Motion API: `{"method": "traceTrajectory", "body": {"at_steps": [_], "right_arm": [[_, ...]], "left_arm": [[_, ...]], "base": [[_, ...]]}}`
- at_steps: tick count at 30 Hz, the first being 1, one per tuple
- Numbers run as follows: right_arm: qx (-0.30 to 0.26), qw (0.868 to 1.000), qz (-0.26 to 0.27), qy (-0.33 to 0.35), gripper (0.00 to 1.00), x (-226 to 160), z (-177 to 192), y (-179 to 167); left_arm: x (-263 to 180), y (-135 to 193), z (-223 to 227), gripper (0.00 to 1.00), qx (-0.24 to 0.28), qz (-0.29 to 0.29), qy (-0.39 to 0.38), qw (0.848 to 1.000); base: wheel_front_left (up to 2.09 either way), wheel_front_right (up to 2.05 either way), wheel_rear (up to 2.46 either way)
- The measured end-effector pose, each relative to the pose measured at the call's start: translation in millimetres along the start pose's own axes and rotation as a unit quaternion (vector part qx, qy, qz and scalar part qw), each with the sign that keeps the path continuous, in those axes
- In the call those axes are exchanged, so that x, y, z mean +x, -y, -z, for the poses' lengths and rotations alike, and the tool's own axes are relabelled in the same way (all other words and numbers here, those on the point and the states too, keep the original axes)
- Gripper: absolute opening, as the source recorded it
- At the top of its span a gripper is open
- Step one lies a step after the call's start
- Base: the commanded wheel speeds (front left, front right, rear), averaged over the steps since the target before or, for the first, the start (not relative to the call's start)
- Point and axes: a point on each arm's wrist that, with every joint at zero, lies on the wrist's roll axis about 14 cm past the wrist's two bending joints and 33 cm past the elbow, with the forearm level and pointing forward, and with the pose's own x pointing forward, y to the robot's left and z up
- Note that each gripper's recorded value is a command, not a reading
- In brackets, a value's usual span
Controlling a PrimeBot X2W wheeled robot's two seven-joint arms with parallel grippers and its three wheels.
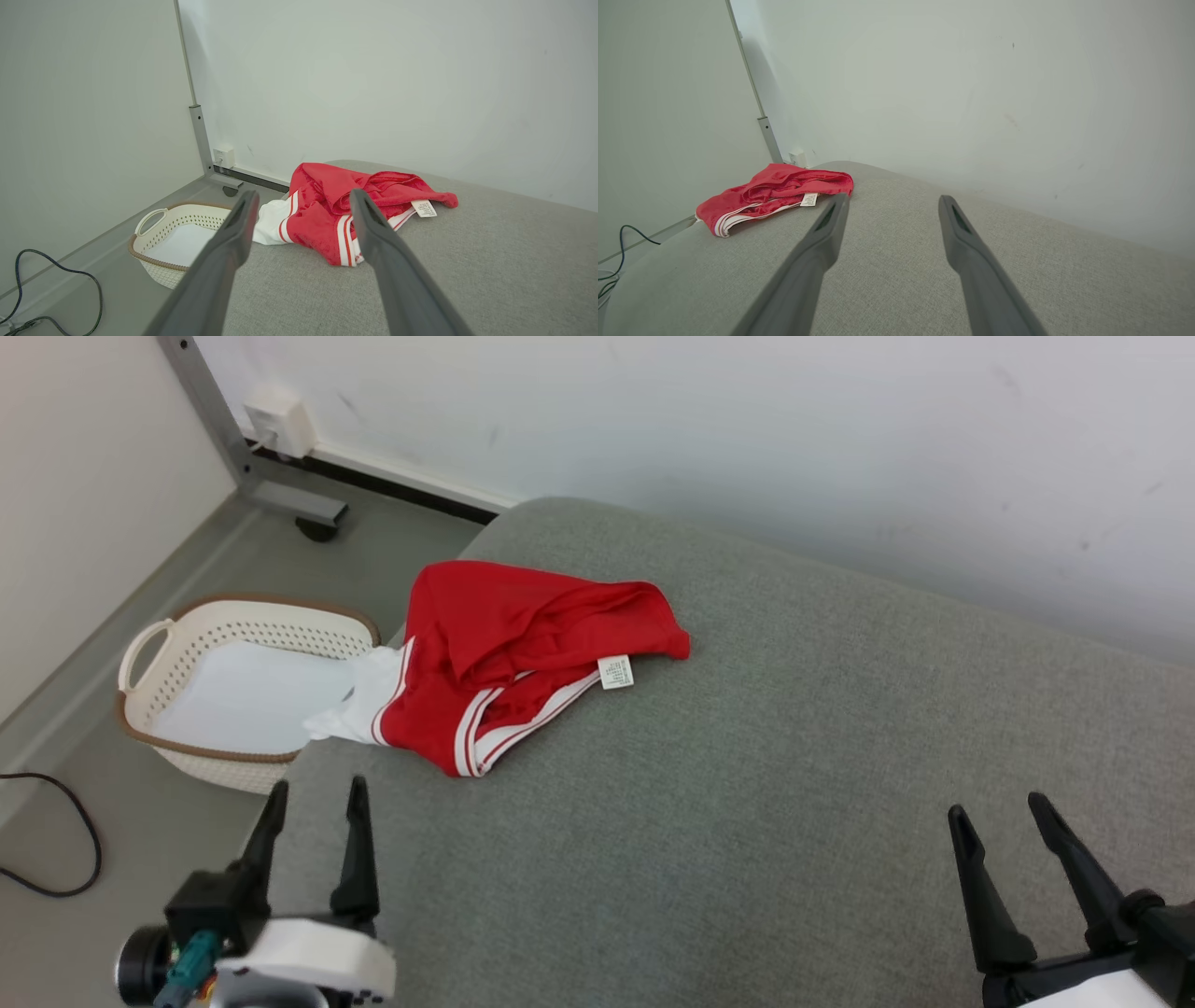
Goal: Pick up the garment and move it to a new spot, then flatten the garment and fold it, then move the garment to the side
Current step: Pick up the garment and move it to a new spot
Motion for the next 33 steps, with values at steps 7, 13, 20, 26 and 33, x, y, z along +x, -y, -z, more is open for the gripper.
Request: {"method": "traceTrajectory", "body": {"at_steps": [7, 13, 20, 26, 33], "right_arm": [[-0.007, 1.000, 0.004, -0.001, 1.00, 22, 1, 25], [-0.004, 1.000, 0.019, -0.011, 1.00, 43, 19, 60], [0.014, 0.997, 0.059, -0.043, 1.00, 43, 57, 100], [0.014, 0.994, 0.093, -0.053, 1.00, 31, 69, 122], [0.001, 0.995, 0.099, -0.032, 1.00, 24, 52, 122]], "left_arm": [[64, 35, -5, 1.00, 0.017, 0.040, 0.011, 0.999], [121, 60, 58, 1.00, 0.048, 0.073, -0.086, 0.992], [135, 65, 162, 1.00, 0.056, 0.064, -0.253, 0.964], [139, 69, 198, 0.27, 0.055, 0.060, -0.321, 0.943], [144, 63, 177, 0.00, 0.047, 0.052, -0.274, 0.959]], "base": [[0.00, 0.00, 0.00], [0.00, 0.00, 0.00], [0.00, 0.00, 0.00], [0.00, 0.00, 0.00], [0.00, 0.00, 0.00]]}}
